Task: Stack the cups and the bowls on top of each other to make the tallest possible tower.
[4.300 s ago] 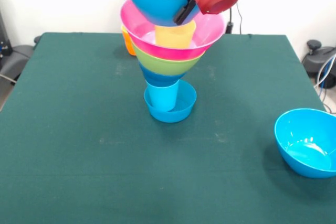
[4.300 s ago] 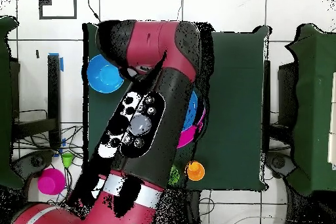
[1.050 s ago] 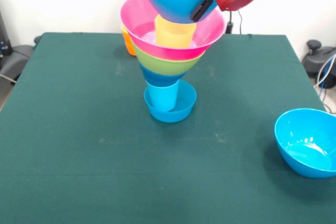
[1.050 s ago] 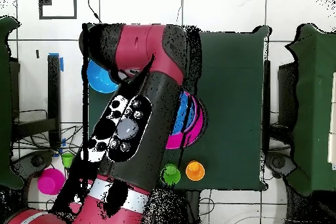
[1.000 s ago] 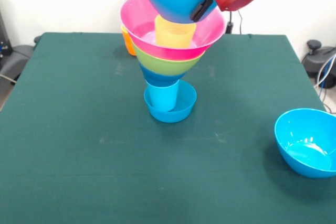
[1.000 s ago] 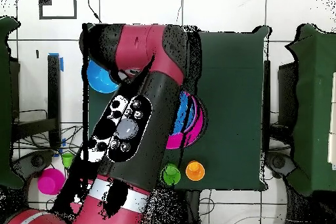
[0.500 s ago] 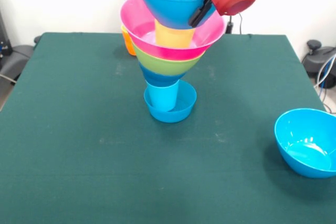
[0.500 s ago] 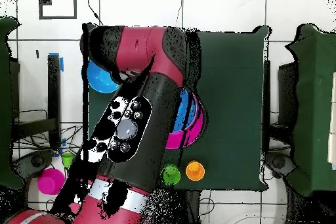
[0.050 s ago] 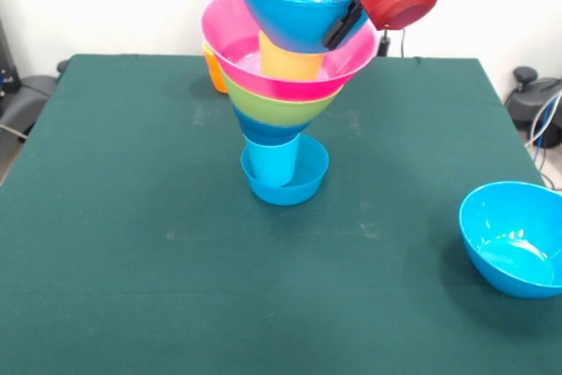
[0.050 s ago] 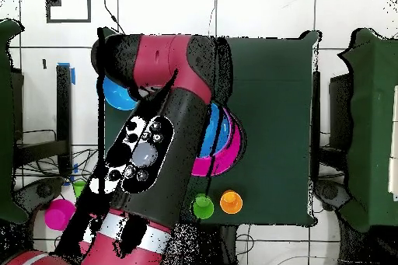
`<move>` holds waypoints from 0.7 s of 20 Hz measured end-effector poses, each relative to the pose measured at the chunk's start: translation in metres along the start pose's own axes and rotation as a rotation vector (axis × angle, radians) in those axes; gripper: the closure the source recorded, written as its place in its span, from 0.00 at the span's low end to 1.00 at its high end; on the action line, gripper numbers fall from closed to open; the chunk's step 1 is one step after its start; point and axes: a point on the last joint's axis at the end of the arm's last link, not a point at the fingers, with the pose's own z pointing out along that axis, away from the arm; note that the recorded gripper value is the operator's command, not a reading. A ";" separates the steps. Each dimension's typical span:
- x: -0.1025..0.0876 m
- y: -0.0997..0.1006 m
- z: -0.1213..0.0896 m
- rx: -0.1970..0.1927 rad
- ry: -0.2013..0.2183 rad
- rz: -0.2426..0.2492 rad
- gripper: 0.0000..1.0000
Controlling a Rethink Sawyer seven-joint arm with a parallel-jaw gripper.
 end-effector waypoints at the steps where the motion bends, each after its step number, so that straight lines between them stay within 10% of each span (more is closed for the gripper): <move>1: 0.001 0.000 0.000 0.001 0.000 -0.002 1.00; 14: 0.006 -0.004 0.000 0.013 -0.008 -0.002 1.00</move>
